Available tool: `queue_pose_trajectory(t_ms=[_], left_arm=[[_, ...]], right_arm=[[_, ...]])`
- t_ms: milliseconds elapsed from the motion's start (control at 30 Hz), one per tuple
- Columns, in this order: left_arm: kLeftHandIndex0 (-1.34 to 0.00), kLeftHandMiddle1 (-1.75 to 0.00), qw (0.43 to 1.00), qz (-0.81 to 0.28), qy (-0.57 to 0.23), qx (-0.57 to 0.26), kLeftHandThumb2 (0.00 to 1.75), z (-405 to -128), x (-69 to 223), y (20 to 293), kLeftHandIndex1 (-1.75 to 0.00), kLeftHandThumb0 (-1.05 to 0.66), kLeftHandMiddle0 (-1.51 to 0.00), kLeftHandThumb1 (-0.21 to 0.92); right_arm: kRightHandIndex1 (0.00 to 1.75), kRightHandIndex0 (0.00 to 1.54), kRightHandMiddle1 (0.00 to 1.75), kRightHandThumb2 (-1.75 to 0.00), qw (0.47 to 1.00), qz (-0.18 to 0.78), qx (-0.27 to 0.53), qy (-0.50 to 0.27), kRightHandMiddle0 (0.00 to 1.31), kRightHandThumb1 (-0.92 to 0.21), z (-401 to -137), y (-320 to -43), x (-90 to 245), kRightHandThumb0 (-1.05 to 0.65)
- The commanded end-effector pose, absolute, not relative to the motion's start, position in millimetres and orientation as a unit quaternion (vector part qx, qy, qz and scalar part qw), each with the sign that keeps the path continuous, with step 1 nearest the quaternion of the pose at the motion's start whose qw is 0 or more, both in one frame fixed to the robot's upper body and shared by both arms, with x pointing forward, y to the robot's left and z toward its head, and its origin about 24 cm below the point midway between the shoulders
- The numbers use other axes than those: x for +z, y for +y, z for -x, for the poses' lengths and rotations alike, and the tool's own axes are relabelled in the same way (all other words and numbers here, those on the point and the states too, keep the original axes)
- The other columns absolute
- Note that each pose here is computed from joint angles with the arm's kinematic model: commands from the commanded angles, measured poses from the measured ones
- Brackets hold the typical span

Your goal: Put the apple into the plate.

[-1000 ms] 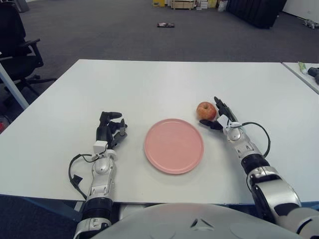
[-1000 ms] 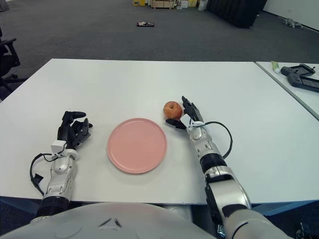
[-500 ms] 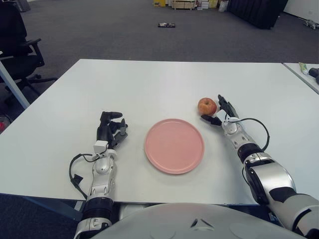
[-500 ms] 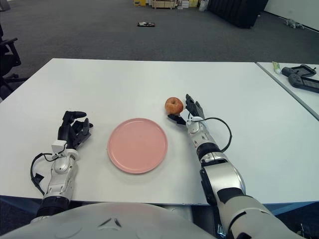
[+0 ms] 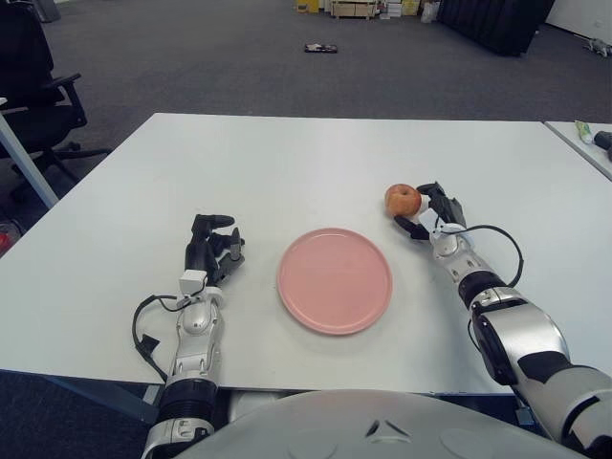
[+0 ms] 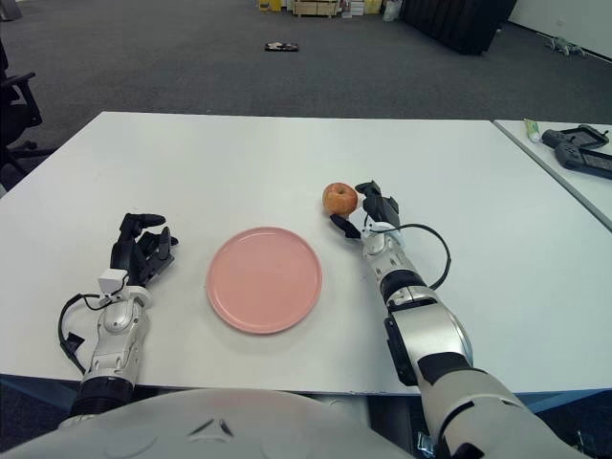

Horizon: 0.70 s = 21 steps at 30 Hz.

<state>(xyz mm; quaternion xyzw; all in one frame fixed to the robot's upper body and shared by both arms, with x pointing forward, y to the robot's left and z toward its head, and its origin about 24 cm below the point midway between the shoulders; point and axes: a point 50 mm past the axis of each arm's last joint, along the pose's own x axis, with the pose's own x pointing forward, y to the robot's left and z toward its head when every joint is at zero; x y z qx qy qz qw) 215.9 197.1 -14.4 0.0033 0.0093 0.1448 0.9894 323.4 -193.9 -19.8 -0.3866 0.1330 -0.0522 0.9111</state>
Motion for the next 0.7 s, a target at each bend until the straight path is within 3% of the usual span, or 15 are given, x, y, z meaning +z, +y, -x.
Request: queue_pose_trajectory(t_ms=[0,233,667], left_arm=[[-0.31,-1.59,0.988,-0.003,0.022,0.15,0.8,-215.1,-17.8,197.8,-1.75,-0.37,-0.55,0.73],[-0.31,-1.58,0.989,-0.003,0.018,0.148,0.8,-215.4,-17.6,197.6,-1.75,-0.37,-0.55,0.73],[-0.32,-1.57,0.989,-0.002,0.017,0.147,0.83,-215.2,-17.6,197.3,-1.75,-0.38,-0.56,0.71]], right_arm=[[1.74,0.82,1.73,-1.11,0.905,0.391,-0.038,0.166,0.45,-0.46,-309.2,-192.1,-38.0,-0.45],[1.75,1.02,1.75,-1.19,0.907,0.395,-0.051,0.139,0.53,-0.41,-308.9,-192.0,-35.2,-0.45],[1.75,1.14,1.75,-1.28,0.909,0.385,-0.088,0.131,0.59,-0.34,-309.1,-193.9,-33.0,-0.47]])
